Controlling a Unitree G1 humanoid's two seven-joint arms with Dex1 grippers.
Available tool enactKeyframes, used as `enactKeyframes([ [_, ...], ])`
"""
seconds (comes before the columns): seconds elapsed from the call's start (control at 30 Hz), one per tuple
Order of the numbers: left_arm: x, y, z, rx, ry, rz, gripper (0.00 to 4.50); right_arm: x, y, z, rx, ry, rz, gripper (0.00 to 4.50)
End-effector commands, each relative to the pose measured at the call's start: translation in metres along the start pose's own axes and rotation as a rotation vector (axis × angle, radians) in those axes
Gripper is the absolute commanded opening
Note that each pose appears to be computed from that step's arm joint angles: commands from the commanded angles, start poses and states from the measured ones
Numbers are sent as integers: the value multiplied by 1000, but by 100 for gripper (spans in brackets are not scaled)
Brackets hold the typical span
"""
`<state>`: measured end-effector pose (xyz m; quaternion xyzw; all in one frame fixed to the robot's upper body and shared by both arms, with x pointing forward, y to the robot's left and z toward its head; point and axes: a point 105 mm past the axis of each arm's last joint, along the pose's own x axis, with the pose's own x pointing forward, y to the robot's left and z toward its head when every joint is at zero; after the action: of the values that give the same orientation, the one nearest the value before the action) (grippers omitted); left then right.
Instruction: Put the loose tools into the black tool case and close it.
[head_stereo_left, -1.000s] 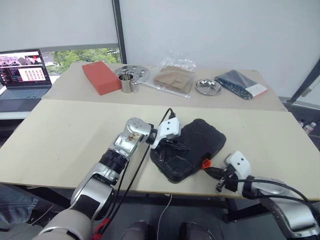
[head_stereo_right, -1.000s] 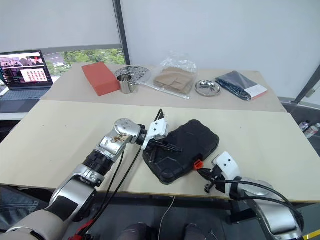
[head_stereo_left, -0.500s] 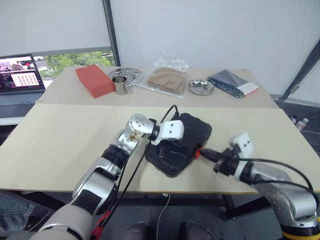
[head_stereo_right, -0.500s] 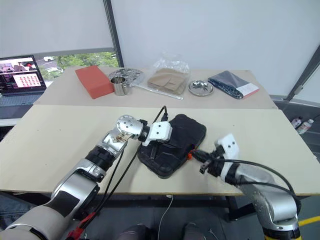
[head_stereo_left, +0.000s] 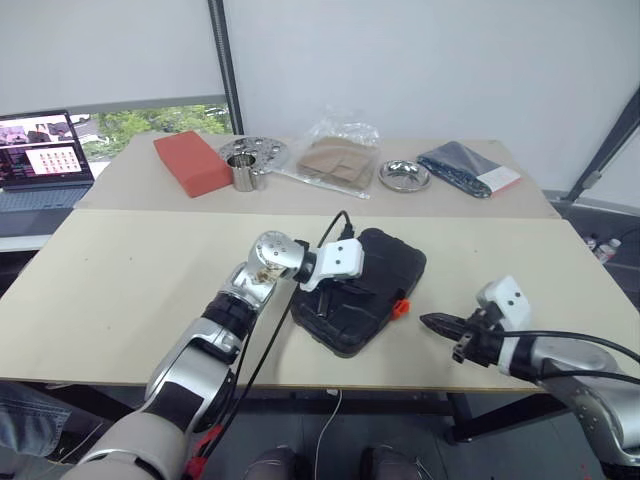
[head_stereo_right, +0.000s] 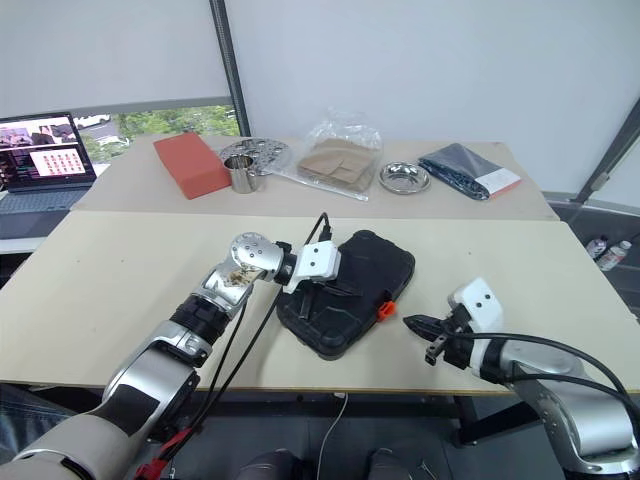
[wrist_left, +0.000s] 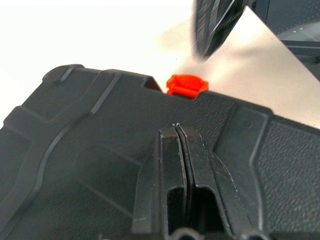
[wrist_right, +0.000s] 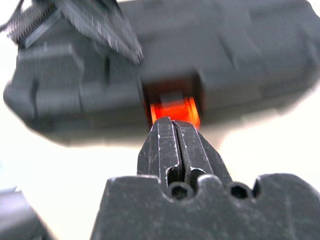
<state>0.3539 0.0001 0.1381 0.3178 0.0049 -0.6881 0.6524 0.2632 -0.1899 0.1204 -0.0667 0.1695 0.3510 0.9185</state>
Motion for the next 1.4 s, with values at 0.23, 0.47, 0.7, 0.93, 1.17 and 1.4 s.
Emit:
enactKeyframes([
  [0.23, -32, 16, -51, -252, 140, 144, 8, 21, -14, 4, -51, -27, -31, 0],
  [0.47, -16, -7, -62, -209, 192, 32, 8, 45, 3, 25, -61, -87, 44, 0],
  [0.7, -4, -20, -65, -189, 206, -34, 8, 56, 5, 34, -97, -97, 47, 0],
  [0.93, -6, -32, -79, -162, 267, -72, 8, 56, 7, 48, -117, -122, 73, 0],
  [1.17, -6, -32, -80, -158, 272, -70, 8, 61, 22, 64, -133, -148, 131, 0],
  [1.4, -6, -31, -78, -155, 263, -72, 8, 67, 25, 75, -168, -165, 136, 0],
])
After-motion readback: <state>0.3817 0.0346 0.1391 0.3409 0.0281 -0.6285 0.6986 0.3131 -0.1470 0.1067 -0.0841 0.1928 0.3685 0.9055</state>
